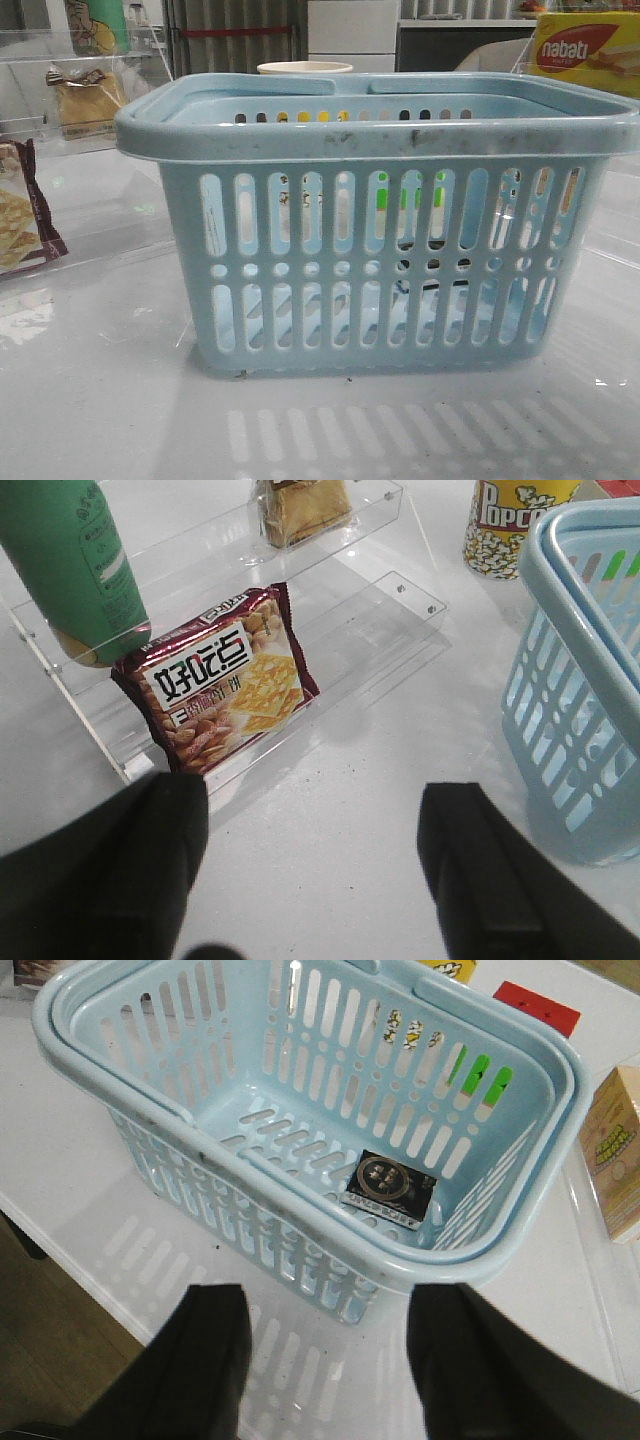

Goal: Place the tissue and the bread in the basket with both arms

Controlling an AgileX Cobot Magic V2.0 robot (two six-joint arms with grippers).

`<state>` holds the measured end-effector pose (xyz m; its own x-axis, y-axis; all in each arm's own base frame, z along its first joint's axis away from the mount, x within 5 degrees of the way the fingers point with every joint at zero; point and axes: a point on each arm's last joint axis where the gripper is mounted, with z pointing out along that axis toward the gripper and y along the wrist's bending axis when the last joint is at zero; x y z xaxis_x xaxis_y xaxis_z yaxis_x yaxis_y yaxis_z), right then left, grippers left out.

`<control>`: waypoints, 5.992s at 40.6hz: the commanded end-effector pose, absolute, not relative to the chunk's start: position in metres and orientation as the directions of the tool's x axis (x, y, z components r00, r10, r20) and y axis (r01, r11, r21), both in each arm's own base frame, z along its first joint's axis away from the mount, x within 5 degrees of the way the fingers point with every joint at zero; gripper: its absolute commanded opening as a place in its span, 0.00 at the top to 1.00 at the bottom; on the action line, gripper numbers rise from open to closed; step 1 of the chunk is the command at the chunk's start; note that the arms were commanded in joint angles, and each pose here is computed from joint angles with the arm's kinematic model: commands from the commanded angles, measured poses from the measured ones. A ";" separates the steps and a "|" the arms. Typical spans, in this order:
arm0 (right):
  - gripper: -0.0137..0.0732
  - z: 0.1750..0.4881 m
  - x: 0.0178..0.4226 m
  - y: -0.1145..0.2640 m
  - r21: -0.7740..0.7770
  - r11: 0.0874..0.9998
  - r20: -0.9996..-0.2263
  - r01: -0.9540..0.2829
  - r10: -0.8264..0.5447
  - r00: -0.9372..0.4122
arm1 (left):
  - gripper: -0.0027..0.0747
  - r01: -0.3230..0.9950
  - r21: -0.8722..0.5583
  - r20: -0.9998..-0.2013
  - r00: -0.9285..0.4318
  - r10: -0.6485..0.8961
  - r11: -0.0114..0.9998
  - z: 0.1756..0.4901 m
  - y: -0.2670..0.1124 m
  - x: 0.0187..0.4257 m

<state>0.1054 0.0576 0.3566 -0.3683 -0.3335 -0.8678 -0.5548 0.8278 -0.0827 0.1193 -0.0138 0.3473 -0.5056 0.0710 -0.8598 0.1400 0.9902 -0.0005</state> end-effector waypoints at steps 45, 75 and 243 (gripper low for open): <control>0.31 0.370 0.107 0.057 -0.103 0.835 -0.907 -0.541 -0.302 -0.293 | 0.11 0.108 -0.048 -0.822 -0.568 0.022 0.993 0.334 -0.031 0.382; 0.31 0.370 0.107 0.057 -0.103 0.835 -0.907 -0.541 -0.302 -0.293 | 0.42 0.085 -0.042 -0.903 -0.430 -0.001 0.996 0.308 -0.034 0.460; 0.78 0.364 0.104 0.057 -0.096 0.825 -0.876 -0.556 -0.336 -0.347 | 0.77 0.676 0.059 -0.895 -0.289 0.338 0.735 0.346 -0.064 0.075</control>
